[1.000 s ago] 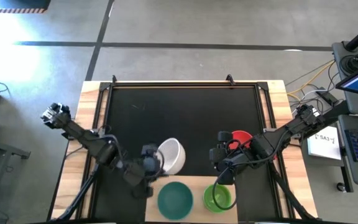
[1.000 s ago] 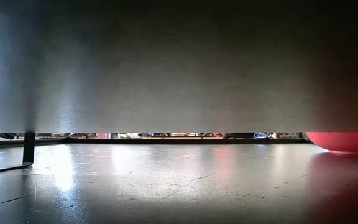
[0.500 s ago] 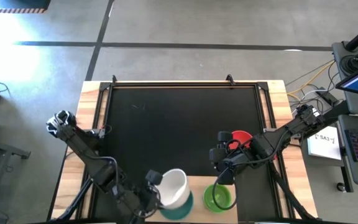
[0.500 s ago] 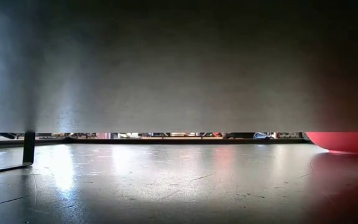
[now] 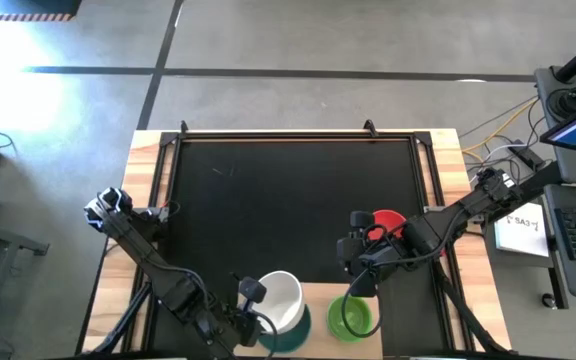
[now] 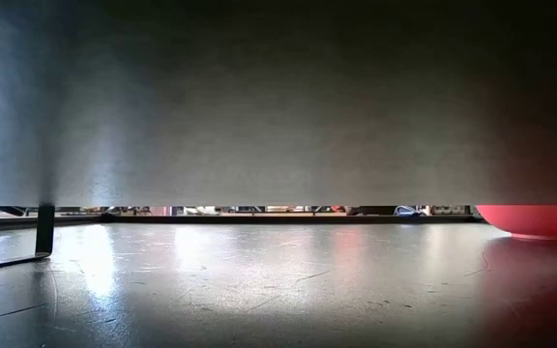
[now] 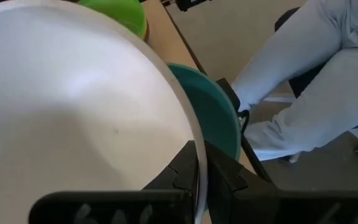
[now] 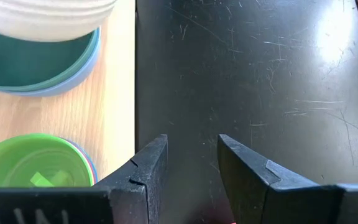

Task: Place and stack bowls onto a shelf
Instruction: Stack the big white bowl on top of the big green bowl on the shelf

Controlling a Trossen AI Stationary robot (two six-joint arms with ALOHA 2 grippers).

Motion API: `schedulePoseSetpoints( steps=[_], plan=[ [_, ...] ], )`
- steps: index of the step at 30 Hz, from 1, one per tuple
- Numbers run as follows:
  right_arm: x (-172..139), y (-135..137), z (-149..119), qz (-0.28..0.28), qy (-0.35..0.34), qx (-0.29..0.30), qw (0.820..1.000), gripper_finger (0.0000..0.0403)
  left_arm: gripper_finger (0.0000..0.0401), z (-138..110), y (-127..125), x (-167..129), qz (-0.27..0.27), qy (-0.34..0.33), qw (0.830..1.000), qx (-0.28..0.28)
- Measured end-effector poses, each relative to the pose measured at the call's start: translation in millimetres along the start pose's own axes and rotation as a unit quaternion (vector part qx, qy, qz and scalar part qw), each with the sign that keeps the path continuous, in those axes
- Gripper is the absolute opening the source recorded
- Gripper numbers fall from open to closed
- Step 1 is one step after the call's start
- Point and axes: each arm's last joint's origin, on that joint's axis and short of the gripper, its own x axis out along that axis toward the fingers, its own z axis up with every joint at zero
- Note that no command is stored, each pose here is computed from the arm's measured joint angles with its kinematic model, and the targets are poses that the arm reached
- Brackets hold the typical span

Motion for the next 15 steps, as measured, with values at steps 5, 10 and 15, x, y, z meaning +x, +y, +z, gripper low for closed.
schedulePoseSetpoints(
  steps=[5, 10, 15],
  plan=[
    [0.0, 0.0, 0.0, 0.000, 0.000, 0.000, 1.000, 0.0130, 0.0000, 3.5, -5.4, 7.7, -0.001, 0.007, 1.000, 0.003],
    [0.0, 0.0, 0.0, 0.000, 0.000, 0.000, 1.000, 0.0130, 0.0001, 2.4, -8.1, 13.4, 0.000, 0.014, 1.000, -0.024],
    [0.0, 0.0, 0.0, 0.000, 0.000, 0.000, 1.000, 0.0130, 0.0016, 0.9, -8.5, 16.0, 0.002, 0.020, 0.999, -0.046]
  ],
)
